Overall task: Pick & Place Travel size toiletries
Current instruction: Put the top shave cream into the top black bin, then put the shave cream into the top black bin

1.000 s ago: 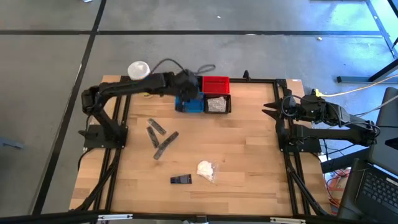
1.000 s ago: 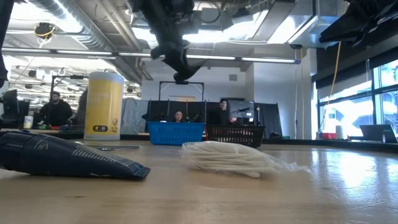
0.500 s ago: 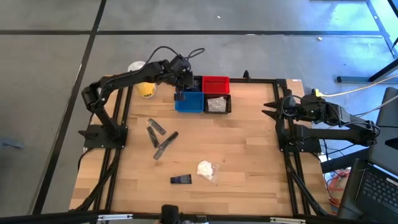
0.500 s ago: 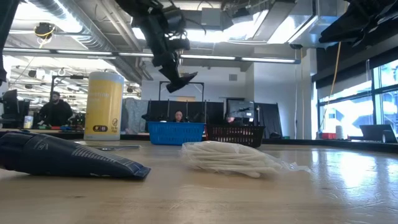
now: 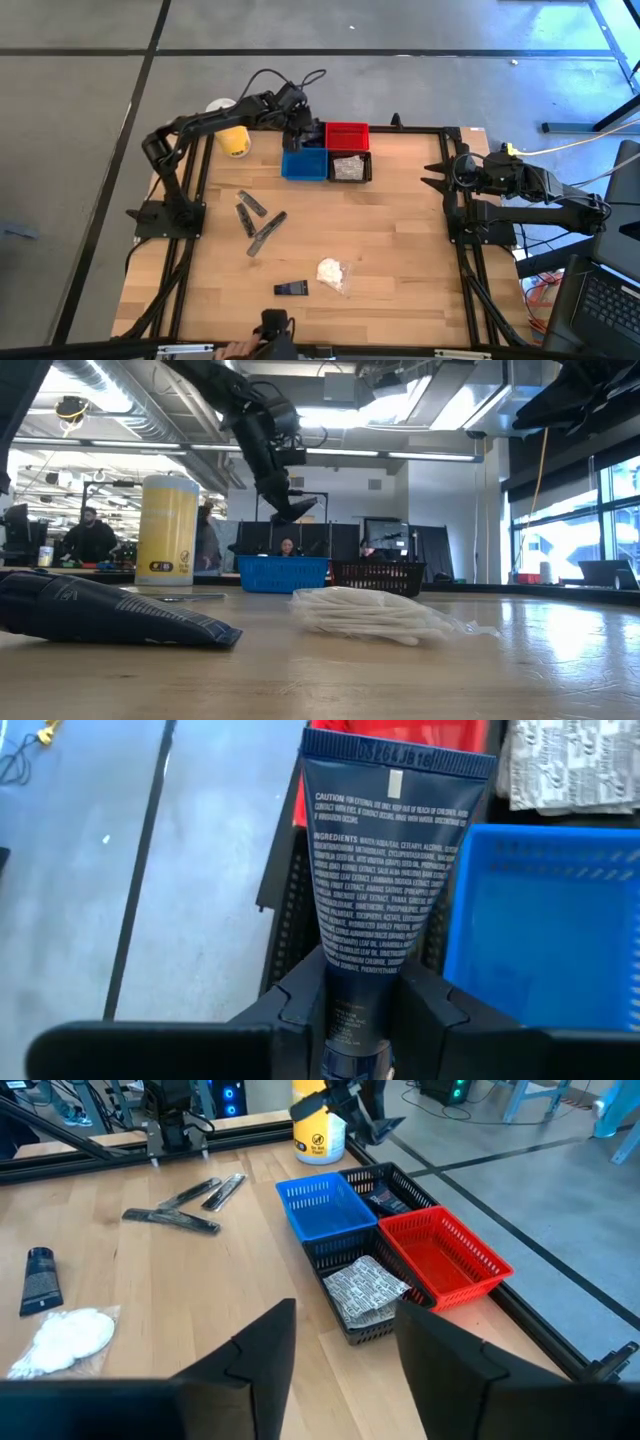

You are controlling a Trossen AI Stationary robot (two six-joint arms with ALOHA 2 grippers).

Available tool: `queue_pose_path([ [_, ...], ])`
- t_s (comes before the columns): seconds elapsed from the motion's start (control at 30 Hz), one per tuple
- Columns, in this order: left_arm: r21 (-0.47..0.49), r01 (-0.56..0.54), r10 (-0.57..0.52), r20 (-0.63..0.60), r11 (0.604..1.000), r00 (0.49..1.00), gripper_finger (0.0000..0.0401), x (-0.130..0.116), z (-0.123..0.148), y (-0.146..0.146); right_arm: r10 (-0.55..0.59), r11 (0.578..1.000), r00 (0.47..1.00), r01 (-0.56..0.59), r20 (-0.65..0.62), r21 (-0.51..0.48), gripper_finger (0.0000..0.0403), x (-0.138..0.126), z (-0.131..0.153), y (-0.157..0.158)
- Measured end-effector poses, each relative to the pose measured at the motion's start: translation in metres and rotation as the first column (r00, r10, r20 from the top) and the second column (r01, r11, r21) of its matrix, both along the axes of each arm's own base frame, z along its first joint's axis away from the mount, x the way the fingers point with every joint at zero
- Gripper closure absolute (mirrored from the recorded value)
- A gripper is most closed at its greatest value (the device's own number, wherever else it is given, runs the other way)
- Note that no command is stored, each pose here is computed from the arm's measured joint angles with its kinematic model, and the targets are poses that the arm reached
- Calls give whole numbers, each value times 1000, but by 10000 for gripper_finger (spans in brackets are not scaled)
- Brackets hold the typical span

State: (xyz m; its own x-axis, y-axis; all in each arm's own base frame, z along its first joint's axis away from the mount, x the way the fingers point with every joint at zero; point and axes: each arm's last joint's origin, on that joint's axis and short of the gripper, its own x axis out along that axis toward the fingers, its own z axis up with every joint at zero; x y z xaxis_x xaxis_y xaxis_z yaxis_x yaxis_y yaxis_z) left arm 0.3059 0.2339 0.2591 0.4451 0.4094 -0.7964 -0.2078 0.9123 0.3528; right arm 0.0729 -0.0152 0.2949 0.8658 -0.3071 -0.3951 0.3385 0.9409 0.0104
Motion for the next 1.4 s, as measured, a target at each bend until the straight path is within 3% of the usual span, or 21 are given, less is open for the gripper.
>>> queue_pose_path([
  [0.13,-7,6,-6,15,1000,1000,324,6,-8,4,0,1000,1000,0,0,0,221,0,0,0],
  [0.47,-58,-3,-2,-94,998,996,320,16,-51,13,0,1000,1000,0,0,0,216,0,0,0],
  [0.63,-39,5,-11,-159,999,987,318,17,-64,16,0,1000,1000,0,0,0,227,0,0,0],
  [0.9,-18,26,-29,-181,1000,983,312,17,-67,19,0,1000,1000,0,0,0,245,0,0,0],
  [1.4,15,24,-21,-189,1000,982,232,17,-65,20,0,1000,1000,0,-1,0,271,0,0,0],
])
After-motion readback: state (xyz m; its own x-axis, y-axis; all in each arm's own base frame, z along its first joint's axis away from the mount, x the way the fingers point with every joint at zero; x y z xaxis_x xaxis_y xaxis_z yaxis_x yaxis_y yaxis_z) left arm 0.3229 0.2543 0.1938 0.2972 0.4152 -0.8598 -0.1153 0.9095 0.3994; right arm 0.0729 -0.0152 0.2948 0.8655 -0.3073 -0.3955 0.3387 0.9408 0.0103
